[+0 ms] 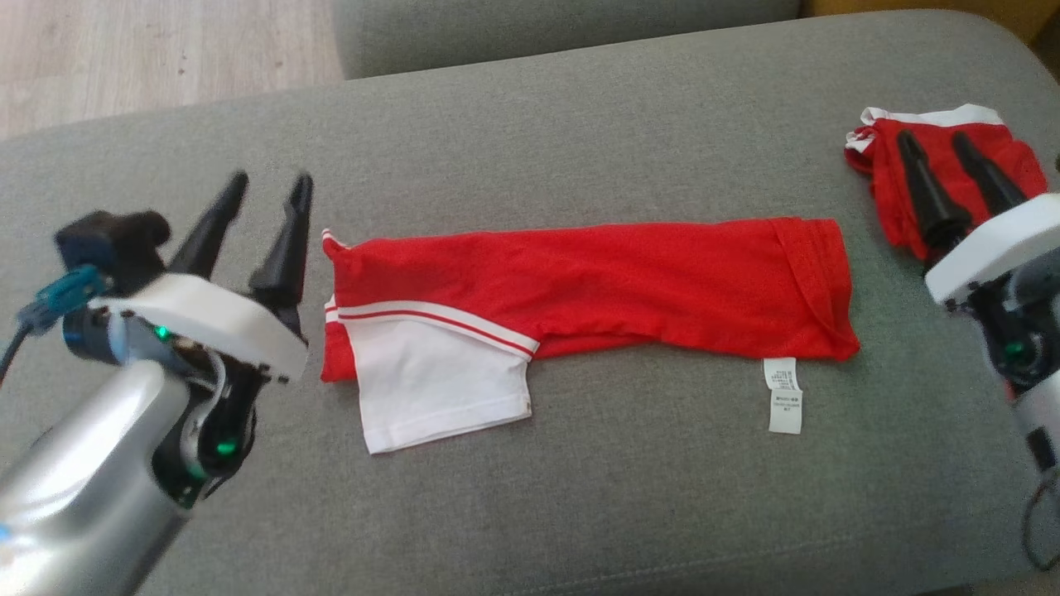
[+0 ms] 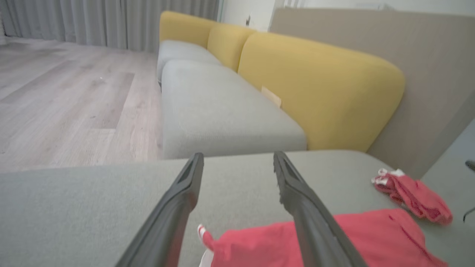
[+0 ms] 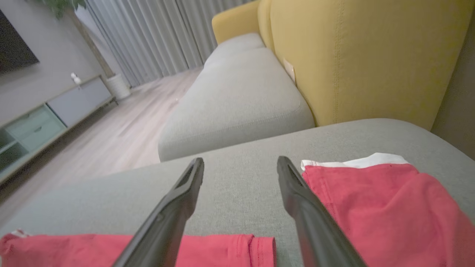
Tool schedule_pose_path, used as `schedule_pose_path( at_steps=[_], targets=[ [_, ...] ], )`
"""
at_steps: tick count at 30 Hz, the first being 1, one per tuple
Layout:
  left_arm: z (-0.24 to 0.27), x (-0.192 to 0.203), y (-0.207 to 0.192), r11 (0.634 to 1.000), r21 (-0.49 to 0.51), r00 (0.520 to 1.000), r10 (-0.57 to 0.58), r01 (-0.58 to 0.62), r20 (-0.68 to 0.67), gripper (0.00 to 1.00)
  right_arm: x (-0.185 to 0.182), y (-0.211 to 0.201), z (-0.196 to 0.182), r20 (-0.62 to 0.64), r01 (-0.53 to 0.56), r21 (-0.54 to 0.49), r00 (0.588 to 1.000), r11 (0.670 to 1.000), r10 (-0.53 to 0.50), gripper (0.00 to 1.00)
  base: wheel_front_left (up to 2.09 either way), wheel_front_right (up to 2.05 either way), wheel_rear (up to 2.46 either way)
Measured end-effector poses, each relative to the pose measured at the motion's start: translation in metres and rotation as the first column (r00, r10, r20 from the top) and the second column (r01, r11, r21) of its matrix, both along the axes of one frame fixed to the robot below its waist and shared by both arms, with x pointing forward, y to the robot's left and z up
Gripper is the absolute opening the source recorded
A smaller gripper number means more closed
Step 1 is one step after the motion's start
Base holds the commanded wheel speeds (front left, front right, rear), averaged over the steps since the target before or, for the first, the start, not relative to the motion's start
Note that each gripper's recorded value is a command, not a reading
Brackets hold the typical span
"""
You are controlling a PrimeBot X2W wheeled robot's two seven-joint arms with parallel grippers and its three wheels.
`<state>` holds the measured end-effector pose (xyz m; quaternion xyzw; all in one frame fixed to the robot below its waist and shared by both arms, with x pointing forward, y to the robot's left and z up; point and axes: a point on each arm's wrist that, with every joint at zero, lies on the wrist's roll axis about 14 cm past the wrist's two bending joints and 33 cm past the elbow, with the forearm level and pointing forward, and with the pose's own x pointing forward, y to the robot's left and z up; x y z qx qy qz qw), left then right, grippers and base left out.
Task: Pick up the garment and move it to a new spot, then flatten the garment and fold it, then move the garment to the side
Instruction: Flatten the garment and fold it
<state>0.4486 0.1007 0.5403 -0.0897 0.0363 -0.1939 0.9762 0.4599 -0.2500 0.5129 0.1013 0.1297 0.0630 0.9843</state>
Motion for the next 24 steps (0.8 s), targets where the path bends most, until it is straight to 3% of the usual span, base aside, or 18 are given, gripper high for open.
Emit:
schedule_pose_path(
  at_steps=[4,10,24],
  targets=[
    [0.034,0.003,0.001,0.989,-0.131,0.989,0.09,-0.074,0.114,1.0,-0.001,0.006,0.006,0.115,0.051,0.076,0.992,0.996,-0.059,1.0,0.0,0.0,0.0],
    [0.016,-0.018,0.008,0.97,-0.196,0.979,0.167,-0.142,0.119,1.0,-0.013,0.029,-0.001,0.198,0.078,0.146,0.974,0.986,-0.107,1.0,0.0,0.0,0.0],
    [-0.032,-0.047,-0.007,0.981,-0.155,0.989,0.129,-0.117,0.071,1.0,-0.043,0.064,-0.033,0.187,0.099,0.122,0.975,0.988,-0.121,1.0,0.0,0.0,0.0]
  ],
)
